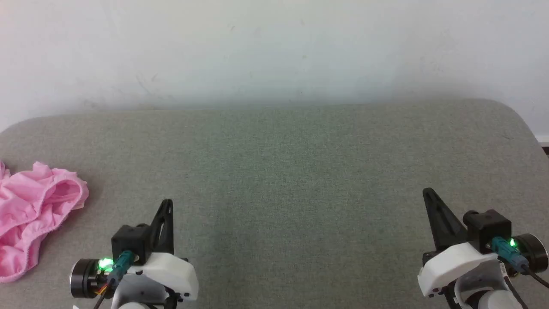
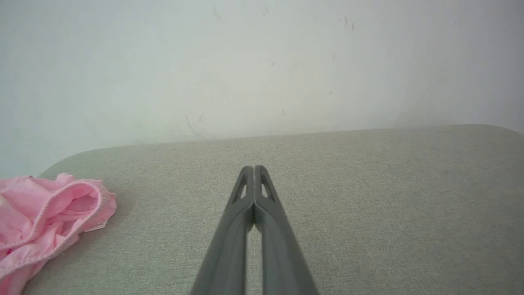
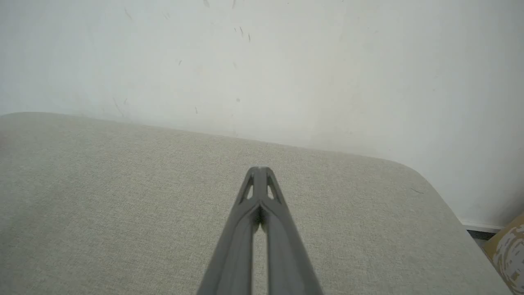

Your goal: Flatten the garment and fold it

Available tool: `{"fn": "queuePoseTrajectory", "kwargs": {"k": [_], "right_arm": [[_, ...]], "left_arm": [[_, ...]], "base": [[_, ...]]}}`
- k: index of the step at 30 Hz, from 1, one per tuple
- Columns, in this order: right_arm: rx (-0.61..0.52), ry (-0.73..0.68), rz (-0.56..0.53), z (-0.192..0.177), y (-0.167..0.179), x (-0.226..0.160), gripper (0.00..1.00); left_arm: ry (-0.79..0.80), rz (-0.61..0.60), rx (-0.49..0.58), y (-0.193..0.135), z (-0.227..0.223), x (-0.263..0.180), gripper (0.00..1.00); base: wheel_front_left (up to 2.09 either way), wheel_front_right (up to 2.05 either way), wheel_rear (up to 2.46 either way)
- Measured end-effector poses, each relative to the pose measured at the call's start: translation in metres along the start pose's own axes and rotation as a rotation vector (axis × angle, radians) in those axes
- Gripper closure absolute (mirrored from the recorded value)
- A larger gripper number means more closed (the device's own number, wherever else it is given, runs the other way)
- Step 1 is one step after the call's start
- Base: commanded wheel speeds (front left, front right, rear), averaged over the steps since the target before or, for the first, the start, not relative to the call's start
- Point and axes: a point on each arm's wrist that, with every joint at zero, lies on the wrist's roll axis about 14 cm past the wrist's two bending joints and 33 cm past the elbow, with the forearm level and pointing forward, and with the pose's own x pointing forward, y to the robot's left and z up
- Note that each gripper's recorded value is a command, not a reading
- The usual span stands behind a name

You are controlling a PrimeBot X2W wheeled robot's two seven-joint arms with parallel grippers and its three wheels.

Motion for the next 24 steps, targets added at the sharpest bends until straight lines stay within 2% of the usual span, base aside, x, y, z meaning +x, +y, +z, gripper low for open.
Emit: {"fn": "queuePoseTrajectory", "kwargs": {"k": [18, 19, 24], "right_arm": [[0.000, 0.000, 0.000, 0.0000, 0.0000, 0.0000, 1.00], [0.000, 0.000, 0.000, 0.0000, 0.0000, 0.0000, 0.00], [0.000, 0.001, 0.000, -0.0005, -0.0001, -0.0003, 0.00]], "left_arm": [[0.000, 0.000, 0.000, 0.0000, 0.0000, 0.0000, 1.00], [0.000, 0.000, 0.000, -0.0001, -0.0001, 0.0000, 0.00], [0.003, -0.003, -0.001, -0.0009, -0.0010, -0.0001, 0.00]], "base": [[0.00, 0.00, 0.00], [0.00, 0.00, 0.00], [0.00, 0.00, 0.00]]}}
